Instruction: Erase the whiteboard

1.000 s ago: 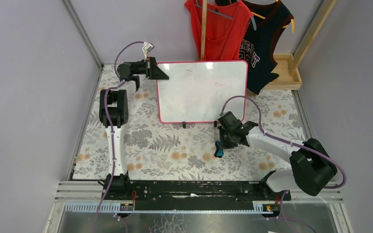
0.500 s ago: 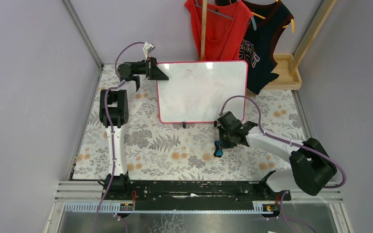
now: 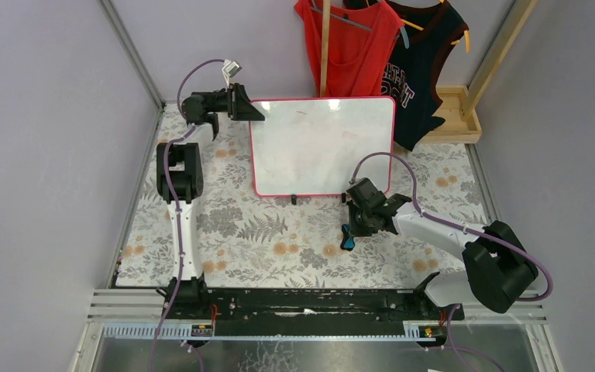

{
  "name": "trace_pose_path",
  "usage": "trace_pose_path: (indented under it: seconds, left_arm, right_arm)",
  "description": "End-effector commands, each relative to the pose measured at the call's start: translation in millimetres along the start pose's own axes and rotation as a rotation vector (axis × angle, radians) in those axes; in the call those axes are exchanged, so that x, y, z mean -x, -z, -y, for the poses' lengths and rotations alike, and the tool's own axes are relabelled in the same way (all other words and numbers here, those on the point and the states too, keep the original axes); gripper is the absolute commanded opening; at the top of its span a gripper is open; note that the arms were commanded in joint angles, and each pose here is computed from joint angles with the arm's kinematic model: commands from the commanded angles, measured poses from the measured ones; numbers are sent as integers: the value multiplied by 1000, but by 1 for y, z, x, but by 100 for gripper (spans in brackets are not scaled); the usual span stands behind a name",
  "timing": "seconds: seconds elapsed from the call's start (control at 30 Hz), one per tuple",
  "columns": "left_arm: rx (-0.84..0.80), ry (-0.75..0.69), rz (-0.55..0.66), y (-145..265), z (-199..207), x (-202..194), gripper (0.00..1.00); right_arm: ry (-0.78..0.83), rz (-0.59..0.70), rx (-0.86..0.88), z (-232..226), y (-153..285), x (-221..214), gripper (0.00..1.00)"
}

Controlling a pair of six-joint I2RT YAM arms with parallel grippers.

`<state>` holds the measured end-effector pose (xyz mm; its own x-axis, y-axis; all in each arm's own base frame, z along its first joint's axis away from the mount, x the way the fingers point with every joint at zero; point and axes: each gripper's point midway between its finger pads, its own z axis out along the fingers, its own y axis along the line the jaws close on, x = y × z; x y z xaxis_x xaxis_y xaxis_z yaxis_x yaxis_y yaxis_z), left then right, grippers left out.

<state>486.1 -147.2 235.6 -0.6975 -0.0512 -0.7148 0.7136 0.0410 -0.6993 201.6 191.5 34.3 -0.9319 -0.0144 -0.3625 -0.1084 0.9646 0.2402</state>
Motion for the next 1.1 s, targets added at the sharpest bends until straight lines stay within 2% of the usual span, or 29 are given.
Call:
trace_pose_path:
  seconds: [0.0,0.37,0.53,0.67,0.8,0.97,1.0,1.07]
  left_arm:
    - [26,-60,-38,11,-2,2,59]
    - [44,-108,-44,15,6,31,59]
    - [42,-105,48,31,8,46,59]
    - [65,-66,173,54,-4,65,59]
    - [153,30,260,69,-32,76,59]
    - [274,46,300,74,-63,76,59]
    - [325,69,306,76,-75,73,60]
    - [486,5,272,81,-97,69,62]
  right_arm:
    - [0,33,33,-11,5,7,12]
    - [2,43,30,-11,8,8,12]
    - [0,44,25,-9,8,6,11]
    - [-5,40,29,-8,6,3,11]
    - [-11,34,34,-9,4,1,11]
    - [-11,36,34,-9,3,-1,11]
    - [-11,35,32,-9,3,-1,11]
    - [-12,36,27,-7,3,-3,10]
